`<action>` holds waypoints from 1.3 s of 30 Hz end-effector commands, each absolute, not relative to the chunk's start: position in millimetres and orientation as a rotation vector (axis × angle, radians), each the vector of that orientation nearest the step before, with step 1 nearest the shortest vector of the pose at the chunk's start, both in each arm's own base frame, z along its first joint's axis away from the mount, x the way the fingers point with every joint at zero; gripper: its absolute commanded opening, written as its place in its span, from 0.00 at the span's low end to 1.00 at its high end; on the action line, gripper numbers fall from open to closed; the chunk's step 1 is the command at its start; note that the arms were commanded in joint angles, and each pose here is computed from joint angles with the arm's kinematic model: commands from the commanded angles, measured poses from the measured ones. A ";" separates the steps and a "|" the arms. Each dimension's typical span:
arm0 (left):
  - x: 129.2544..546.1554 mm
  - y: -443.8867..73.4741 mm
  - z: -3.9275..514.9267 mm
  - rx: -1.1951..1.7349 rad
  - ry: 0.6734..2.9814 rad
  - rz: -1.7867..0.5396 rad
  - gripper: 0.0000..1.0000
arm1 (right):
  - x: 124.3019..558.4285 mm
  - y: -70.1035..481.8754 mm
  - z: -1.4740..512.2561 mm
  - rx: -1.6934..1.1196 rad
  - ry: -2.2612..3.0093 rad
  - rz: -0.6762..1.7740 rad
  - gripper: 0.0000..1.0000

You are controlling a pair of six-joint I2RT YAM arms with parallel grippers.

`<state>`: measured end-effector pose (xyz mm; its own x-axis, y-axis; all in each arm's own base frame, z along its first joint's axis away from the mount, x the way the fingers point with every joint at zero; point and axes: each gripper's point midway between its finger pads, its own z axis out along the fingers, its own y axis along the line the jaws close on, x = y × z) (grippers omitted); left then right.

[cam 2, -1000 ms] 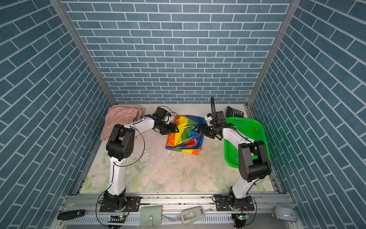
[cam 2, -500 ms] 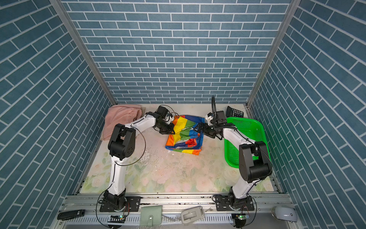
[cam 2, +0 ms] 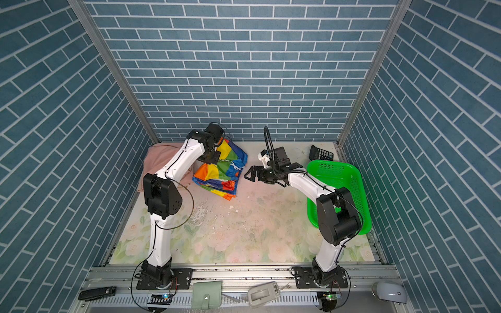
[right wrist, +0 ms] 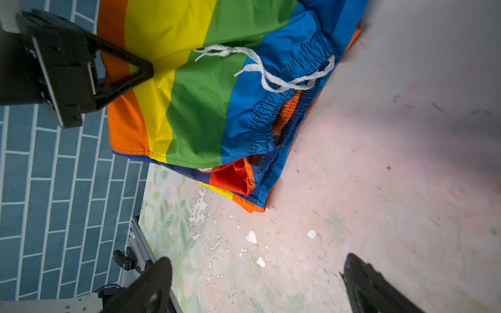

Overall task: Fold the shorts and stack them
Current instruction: 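Lift the folded rainbow shorts with left gripper and place them on the pink stack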

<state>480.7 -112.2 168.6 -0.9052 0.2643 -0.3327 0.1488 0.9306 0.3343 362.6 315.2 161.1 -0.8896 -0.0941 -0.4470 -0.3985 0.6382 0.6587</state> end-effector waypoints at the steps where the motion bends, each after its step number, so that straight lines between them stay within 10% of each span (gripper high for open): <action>1: 477.7 -74.6 222.6 0.281 2.594 0.646 0.00 | 363.5 340.1 162.3 -0.443 2.484 1.162 0.99; 17: 498.7 -21.9 287.7 0.156 2.482 0.623 0.00 | 354.5 416.2 167.9 -0.603 2.460 1.238 0.99; 39: 495.7 50.3 287.1 -0.207 2.503 -0.003 0.00 | 354.0 430.5 182.5 -0.621 2.429 1.273 0.99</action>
<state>485.6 42.8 287.9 -0.8180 -0.1097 -0.5647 -0.1427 0.9897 0.0146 359.0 423.5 179.3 -0.8441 -0.2146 -0.4914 -0.5246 0.5201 0.6740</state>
